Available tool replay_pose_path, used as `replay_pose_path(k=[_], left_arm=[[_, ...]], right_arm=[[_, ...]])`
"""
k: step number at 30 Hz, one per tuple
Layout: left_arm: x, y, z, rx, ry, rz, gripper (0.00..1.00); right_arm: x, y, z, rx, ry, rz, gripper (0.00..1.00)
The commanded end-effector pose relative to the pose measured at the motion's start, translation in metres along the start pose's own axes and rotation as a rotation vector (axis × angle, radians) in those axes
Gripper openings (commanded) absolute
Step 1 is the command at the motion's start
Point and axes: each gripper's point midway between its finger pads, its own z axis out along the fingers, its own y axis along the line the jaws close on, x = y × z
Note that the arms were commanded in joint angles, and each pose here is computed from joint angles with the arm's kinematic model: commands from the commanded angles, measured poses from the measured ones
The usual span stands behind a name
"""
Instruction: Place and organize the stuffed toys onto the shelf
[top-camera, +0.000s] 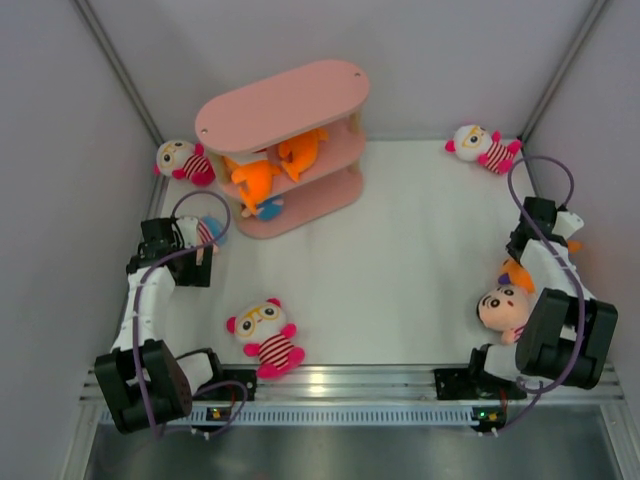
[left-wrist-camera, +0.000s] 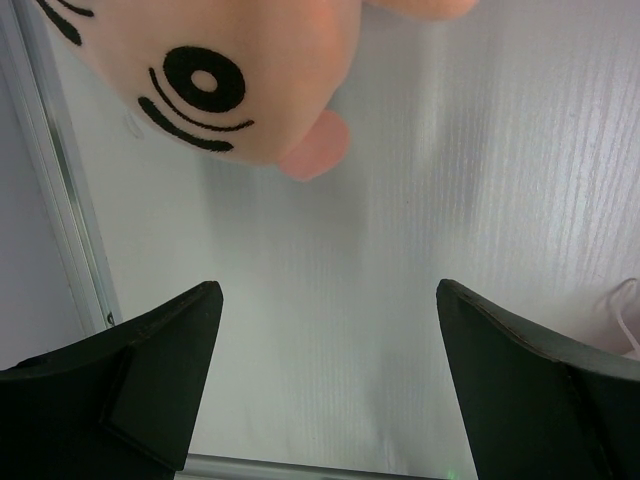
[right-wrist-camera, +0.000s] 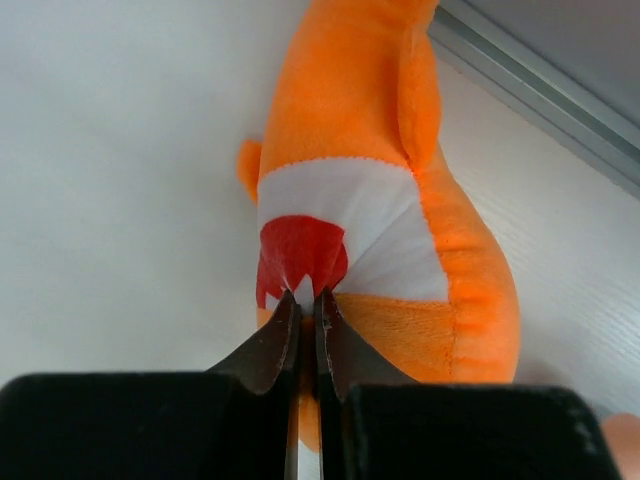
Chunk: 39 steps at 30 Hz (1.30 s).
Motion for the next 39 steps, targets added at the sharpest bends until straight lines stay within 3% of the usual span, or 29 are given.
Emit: replay_pose_path(k=[1,6,8,10,12,14,17,21,25,28,31,32,36,39], left_arm=[[-0.003,-0.001,-0.005,-0.003,-0.020,0.007,0.94],[-0.003,-0.001,-0.006,0.001,-0.022,0.007,0.94],[-0.003,-0.002,-0.006,0.003,-0.023,0.007,0.94],[-0.004,-0.003,-0.006,0.014,-0.024,0.014,0.94],[-0.005,-0.006,-0.006,0.035,-0.028,0.020,0.93],[-0.006,-0.009,-0.010,0.052,-0.026,0.027,0.93],[-0.016,-0.020,-0.024,0.129,-0.055,0.064,0.92],[-0.028,-0.039,-0.054,0.260,-0.111,0.159,0.91],[-0.043,-0.069,-0.088,0.438,-0.200,0.247,0.91],[-0.048,-0.082,-0.103,0.502,-0.265,0.315,0.94],[-0.057,-0.097,-0.118,0.559,-0.342,0.381,0.98],[-0.063,-0.104,-0.128,0.586,-0.382,0.418,0.98],[-0.072,-0.128,-0.158,0.686,-0.475,0.488,0.98],[-0.075,-0.147,-0.184,0.772,-0.523,0.539,0.98]], right_arm=[[0.005,0.020,-0.011,-0.155,0.021,0.009,0.00],[-0.001,0.044,-0.030,-0.311,0.012,0.022,0.00],[0.002,0.077,-0.049,-0.523,0.044,-0.032,0.00],[0.014,0.112,-0.073,-0.710,0.074,-0.174,0.00],[0.014,0.140,-0.097,-0.783,0.013,-0.376,0.00],[0.063,0.187,-0.148,-0.944,0.020,-0.642,0.00],[0.137,0.221,-0.228,-1.270,0.012,-0.977,0.00],[0.206,0.223,-0.305,-1.559,-0.080,-1.280,0.00],[0.275,0.197,-0.366,-1.859,-0.025,-1.564,0.00],[0.303,0.180,-0.405,-2.029,-0.118,-1.769,0.00],[0.310,0.165,-0.438,-2.213,-0.230,-1.841,0.00],[0.306,0.167,-0.450,-2.273,-0.325,-1.854,0.00],[0.286,0.176,-0.474,-2.334,-0.581,-1.911,0.00],[0.277,0.184,-0.474,-2.283,-0.641,-2.035,0.00]])
